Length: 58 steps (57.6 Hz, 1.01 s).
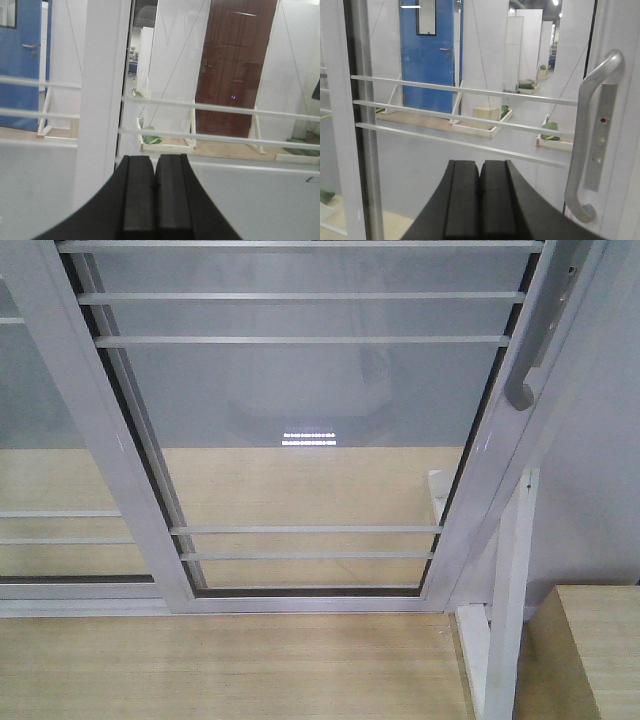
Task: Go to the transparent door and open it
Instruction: 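Stop the base in front of the glass door near its handle, then reach the right gripper to the grey curved door handle and grasp it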
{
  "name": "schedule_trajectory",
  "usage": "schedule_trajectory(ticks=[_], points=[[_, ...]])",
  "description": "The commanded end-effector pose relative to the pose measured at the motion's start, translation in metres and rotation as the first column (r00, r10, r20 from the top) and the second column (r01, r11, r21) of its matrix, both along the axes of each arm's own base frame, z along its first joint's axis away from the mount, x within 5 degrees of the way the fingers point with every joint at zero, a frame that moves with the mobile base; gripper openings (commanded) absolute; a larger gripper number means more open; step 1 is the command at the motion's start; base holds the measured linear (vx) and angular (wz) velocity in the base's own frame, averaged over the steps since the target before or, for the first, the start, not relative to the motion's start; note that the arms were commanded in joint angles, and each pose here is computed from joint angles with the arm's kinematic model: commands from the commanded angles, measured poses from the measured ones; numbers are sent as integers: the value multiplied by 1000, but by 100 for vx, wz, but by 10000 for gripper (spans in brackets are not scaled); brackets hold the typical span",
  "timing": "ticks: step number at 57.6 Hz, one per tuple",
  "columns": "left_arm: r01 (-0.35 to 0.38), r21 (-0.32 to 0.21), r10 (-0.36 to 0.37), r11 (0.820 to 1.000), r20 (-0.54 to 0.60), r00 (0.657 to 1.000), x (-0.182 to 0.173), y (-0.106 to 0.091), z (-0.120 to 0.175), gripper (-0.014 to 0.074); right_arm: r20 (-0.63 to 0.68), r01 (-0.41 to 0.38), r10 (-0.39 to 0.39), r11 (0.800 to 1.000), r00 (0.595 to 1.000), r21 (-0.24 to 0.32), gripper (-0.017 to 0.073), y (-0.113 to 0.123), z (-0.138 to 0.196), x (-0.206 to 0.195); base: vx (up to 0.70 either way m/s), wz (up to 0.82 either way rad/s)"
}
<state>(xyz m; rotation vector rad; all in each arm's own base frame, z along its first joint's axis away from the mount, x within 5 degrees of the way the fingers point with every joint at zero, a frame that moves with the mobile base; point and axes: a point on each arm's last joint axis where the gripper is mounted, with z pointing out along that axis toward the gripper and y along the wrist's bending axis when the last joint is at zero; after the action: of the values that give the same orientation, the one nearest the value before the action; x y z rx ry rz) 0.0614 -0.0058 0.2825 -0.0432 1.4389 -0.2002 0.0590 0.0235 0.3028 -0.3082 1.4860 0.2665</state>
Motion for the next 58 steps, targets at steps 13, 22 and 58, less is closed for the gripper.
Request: schedule_trajectory(ticks=[13,22,58], points=[[-2,25,2,1000,-32,999,67,-6,94,0,5,5,-5,999,1000,-41,0,18,98,50,0,0],[-1,25,2,1000,-56,998,90,-8,107,0,54,18,-17,1000,998,-19,0,26,105,75,0,0],[7,91,6,996,-139,990,99,-9,96,472,-10,14,-15,999,1000,-30,454,33,94,94,0,0]])
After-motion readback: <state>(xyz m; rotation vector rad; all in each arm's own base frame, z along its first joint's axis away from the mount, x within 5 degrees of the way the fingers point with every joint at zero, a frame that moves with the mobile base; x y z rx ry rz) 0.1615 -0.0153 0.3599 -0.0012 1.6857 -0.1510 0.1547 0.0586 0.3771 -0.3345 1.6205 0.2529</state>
